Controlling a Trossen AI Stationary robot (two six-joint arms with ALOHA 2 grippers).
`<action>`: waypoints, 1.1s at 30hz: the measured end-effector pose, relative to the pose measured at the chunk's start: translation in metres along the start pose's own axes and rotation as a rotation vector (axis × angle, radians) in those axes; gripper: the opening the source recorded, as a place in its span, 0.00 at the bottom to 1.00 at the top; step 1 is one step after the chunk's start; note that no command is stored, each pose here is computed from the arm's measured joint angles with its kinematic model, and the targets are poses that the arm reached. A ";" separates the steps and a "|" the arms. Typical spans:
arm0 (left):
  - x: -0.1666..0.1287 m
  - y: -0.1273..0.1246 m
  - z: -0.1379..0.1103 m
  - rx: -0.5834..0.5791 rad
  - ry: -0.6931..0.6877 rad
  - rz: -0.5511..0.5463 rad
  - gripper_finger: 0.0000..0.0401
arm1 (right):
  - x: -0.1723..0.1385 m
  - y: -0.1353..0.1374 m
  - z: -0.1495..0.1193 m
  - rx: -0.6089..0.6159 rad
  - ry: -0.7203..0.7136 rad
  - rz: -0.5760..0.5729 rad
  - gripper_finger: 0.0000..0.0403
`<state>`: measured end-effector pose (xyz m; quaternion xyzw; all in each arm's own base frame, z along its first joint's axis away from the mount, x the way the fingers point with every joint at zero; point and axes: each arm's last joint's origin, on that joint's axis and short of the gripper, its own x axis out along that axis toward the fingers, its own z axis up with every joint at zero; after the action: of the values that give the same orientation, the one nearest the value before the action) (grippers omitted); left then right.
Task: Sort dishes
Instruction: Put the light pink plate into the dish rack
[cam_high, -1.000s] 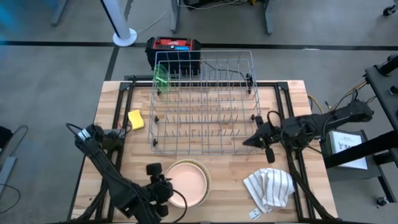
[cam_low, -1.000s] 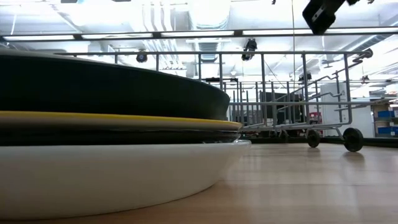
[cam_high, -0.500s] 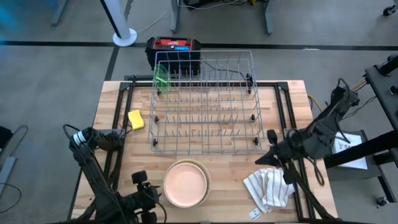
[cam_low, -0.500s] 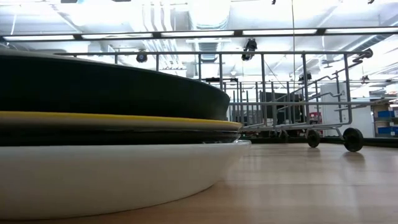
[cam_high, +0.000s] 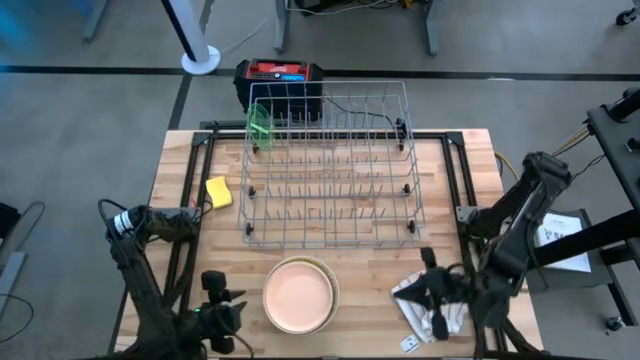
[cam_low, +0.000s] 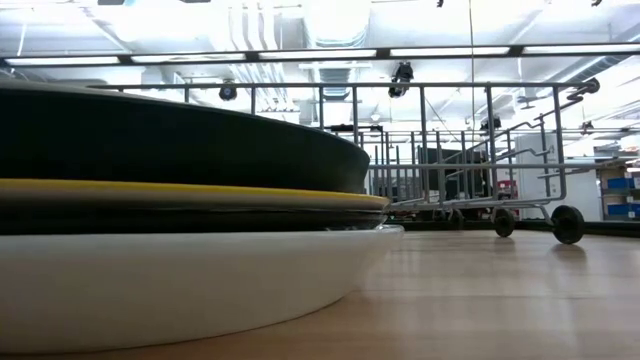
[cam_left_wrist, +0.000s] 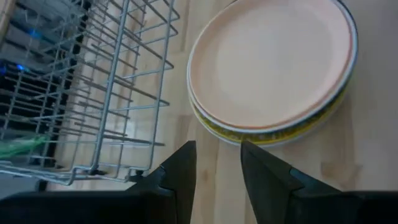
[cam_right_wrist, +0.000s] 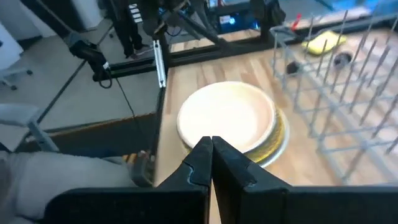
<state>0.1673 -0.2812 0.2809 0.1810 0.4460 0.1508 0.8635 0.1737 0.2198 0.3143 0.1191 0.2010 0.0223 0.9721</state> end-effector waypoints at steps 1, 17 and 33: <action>-0.002 -0.001 -0.003 0.011 -0.014 0.001 0.29 | 0.004 0.006 0.002 0.019 0.001 -0.005 0.00; 0.032 -0.018 -0.060 0.063 -0.143 0.081 0.29 | 0.098 0.054 0.028 0.153 -0.004 -0.149 0.00; 0.065 -0.032 -0.088 0.031 -0.270 0.062 0.29 | 0.165 0.029 0.037 0.336 0.056 -0.207 0.00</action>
<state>0.1344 -0.2662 0.1728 0.2266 0.3220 0.1450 0.9077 0.3398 0.2546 0.2904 0.2576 0.2402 -0.1084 0.9296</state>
